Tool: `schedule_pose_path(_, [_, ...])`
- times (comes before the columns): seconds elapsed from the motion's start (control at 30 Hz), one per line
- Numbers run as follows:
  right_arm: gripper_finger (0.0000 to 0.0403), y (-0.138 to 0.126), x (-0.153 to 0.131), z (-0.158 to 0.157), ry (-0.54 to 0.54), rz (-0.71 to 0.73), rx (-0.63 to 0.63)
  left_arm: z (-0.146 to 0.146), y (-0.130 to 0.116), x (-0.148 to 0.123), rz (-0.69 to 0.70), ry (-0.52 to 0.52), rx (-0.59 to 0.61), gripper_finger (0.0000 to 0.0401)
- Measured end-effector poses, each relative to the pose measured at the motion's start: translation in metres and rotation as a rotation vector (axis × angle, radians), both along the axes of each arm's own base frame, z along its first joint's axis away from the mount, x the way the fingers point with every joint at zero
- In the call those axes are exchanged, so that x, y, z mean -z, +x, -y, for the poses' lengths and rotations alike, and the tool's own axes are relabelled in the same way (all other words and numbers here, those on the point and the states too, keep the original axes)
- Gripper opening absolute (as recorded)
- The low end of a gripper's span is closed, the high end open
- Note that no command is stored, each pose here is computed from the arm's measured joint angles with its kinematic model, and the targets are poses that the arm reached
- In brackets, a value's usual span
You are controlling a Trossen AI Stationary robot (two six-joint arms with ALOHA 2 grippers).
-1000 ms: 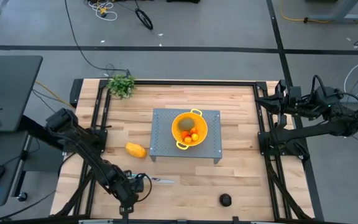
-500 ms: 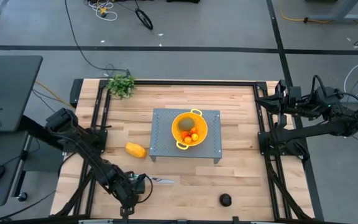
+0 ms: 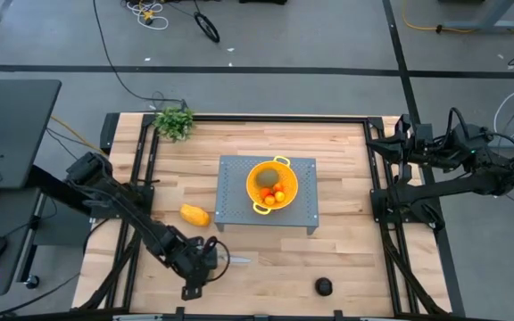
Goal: Pick & Place Fruit
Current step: Put the kiwi into the strainer bowl on the shelf
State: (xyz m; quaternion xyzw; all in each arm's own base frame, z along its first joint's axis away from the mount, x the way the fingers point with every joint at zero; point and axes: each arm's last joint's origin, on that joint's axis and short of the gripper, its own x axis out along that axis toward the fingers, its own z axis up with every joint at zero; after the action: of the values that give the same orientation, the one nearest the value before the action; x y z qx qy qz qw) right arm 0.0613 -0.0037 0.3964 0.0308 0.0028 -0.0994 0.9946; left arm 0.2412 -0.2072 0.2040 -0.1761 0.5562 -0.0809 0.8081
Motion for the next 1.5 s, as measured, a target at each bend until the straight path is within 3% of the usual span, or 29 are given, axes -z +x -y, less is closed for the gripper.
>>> schedule_pose_path(0.57, [0.0002,0.0,0.0,0.0,-0.008,-0.002,0.001,-0.016,0.012,-0.005,0.029,0.024,0.013,0.0225])
schedule_pose_path(1.07, [0.0002,0.0,0.0,0.0,-0.027,-0.005,0.0,-0.041,0.03,-0.034,0.09,0.096,0.079,0.0221])
schedule_pose_path(1.5, [0.0002,0.0,0.0,0.0,-0.027,-0.005,0.001,-0.058,0.016,-0.069,0.18,0.112,0.037,0.022])
